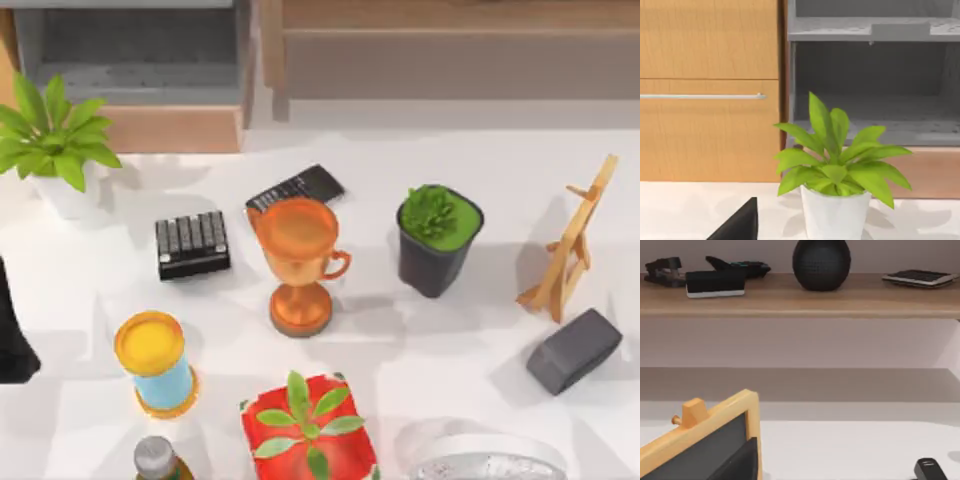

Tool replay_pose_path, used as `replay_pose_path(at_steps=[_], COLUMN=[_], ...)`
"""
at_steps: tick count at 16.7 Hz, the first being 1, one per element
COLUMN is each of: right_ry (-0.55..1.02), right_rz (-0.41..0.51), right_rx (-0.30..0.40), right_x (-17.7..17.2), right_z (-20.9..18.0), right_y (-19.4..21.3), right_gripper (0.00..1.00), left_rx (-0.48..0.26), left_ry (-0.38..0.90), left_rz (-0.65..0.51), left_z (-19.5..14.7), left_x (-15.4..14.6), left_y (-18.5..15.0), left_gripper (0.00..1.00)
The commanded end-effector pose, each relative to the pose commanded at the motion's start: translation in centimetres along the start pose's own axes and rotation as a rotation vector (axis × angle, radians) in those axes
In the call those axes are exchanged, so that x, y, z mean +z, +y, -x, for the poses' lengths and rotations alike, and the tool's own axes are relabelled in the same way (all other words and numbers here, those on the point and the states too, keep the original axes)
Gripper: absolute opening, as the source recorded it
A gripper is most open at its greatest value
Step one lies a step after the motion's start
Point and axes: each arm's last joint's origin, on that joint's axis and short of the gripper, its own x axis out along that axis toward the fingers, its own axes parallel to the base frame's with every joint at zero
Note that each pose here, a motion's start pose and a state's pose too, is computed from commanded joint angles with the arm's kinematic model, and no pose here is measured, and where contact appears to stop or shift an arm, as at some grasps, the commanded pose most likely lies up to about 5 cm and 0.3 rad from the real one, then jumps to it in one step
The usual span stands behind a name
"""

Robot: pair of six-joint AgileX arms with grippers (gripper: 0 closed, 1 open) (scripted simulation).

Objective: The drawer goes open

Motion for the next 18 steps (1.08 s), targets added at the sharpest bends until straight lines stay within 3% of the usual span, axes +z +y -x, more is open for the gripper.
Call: replay_pose_path(at_steps=[3, 8, 18], right_ry=[0.000, 0.000, 0.000], right_rz=[0.000, 0.000, 0.000], right_rx=[0.000, 0.000, 0.000], right_x=[0.0, 0.0, 0.0], right_z=[0.0, 0.0, 0.0], right_y=[0.0, 0.0, 0.0], right_gripper=[1.00, 1.00, 1.00], left_rx=[0.000, 0.001, -0.001], left_ry=[-0.012, -0.050, 0.012], left_rz=[0.000, 0.008, -0.009], left_z=[0.0, -0.9, -5.3], left_x=[0.5, 4.6, 9.7], left_y=[-0.1, -1.8, -10.2], left_gripper=[1.00, 1.00, 1.00])
